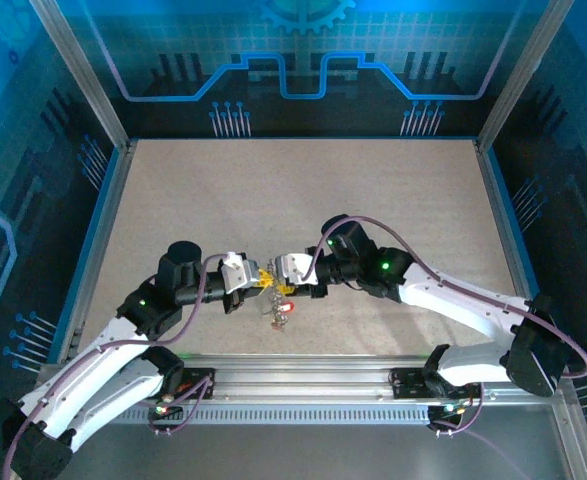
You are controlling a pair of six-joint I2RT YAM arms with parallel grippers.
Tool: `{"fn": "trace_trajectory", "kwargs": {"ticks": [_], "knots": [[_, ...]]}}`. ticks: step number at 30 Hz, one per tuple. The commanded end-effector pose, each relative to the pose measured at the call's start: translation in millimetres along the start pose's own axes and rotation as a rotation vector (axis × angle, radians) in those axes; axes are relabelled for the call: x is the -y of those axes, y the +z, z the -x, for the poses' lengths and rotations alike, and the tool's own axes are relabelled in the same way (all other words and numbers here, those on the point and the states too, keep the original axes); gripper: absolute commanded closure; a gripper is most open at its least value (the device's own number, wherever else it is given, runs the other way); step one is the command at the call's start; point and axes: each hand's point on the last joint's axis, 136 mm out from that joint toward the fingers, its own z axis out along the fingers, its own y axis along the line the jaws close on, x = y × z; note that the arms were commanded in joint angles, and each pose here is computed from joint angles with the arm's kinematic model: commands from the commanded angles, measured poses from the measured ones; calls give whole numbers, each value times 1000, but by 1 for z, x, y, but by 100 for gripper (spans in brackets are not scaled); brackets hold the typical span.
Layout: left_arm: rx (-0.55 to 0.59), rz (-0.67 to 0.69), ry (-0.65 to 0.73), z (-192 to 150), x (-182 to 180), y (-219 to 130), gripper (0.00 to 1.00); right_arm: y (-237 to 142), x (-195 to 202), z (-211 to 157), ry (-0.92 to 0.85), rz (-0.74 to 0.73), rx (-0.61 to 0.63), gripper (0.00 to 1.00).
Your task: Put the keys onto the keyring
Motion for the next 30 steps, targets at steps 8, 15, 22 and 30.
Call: {"fn": "trace_trajectory", "kwargs": {"ticks": [8,15,22,30], "knots": [[89,-39,21,16,5,4,100,-8,2,3,23,21,25,77],[99,-53,21,16,7,4,100,-5,4,4,24,34,24,85],[90,-45,17,14,7,4,100,-7,4,5,16,36,14,93],[29,-77,-20,6,8,9,72,-14,4,10,1,43,-10,98]]}}
